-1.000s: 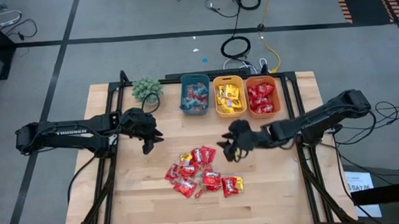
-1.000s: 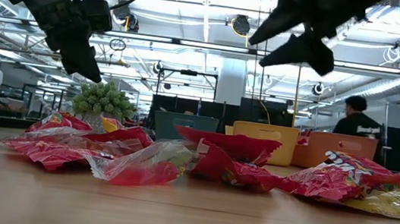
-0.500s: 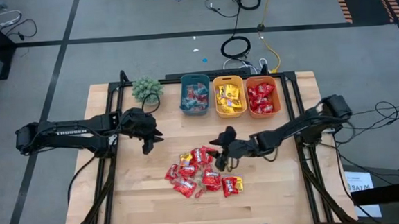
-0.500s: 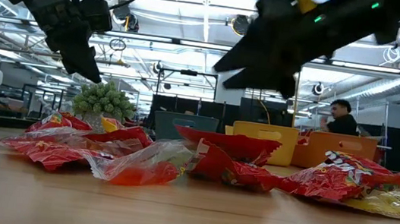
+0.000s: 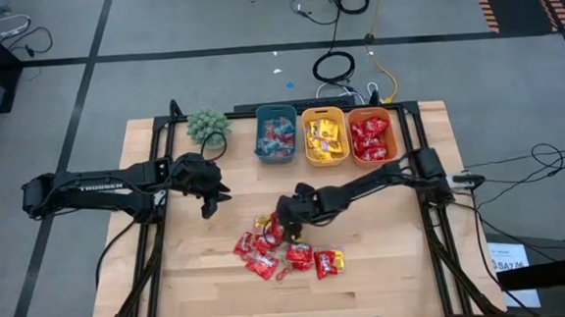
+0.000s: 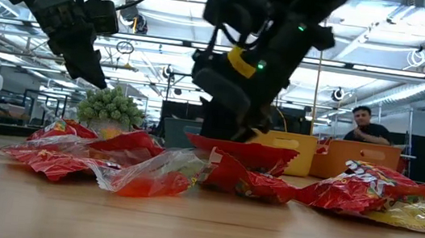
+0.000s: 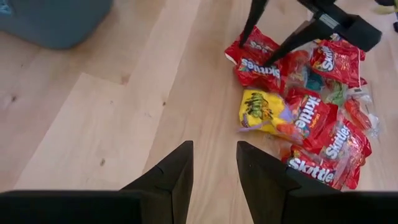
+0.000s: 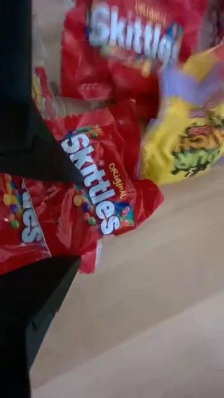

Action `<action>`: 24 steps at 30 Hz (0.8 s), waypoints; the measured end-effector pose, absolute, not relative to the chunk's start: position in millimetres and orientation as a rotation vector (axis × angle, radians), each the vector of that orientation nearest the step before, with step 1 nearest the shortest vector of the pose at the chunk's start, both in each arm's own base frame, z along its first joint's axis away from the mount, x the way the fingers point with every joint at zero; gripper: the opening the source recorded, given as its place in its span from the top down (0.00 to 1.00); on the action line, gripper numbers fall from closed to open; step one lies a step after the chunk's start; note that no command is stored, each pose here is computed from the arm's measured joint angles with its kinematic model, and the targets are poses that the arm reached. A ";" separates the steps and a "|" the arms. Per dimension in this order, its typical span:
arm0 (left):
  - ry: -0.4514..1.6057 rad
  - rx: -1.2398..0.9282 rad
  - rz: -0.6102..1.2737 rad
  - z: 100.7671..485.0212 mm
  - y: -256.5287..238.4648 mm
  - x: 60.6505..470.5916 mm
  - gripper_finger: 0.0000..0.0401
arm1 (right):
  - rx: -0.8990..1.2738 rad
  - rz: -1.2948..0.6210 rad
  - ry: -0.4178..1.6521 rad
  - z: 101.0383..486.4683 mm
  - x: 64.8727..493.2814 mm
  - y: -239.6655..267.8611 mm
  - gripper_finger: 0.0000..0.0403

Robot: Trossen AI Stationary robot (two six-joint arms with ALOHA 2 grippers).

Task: Sort candy
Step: Put the red candy into the orange bin

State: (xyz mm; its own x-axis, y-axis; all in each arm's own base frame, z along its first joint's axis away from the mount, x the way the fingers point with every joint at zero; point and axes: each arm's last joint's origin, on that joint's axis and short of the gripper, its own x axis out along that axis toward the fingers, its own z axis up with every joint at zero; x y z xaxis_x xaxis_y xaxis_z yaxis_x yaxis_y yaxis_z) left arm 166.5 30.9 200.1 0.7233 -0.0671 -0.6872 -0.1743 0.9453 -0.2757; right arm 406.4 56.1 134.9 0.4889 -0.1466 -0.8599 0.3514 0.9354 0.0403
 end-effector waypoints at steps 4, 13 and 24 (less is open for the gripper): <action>0.782 -0.340 0.062 198.9 30.7 165.2 0.67 | 0.185 -0.262 1.077 133.8 415.5 57.8 0.70; 0.788 -0.346 0.065 198.4 30.6 164.8 0.67 | 0.154 -0.218 1.030 171.4 411.3 56.2 0.99; 0.787 -0.348 0.066 198.5 30.6 164.9 0.67 | 0.051 -0.417 0.934 242.4 366.5 47.3 1.00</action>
State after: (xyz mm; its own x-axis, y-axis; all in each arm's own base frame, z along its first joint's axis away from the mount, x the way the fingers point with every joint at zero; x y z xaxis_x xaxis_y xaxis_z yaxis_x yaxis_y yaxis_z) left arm 164.9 30.6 198.5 0.7072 -0.0707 -0.7034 -0.1864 0.9411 -0.2820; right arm 366.5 47.3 242.4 0.5212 -0.3263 -0.7886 0.3695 0.9192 -0.1362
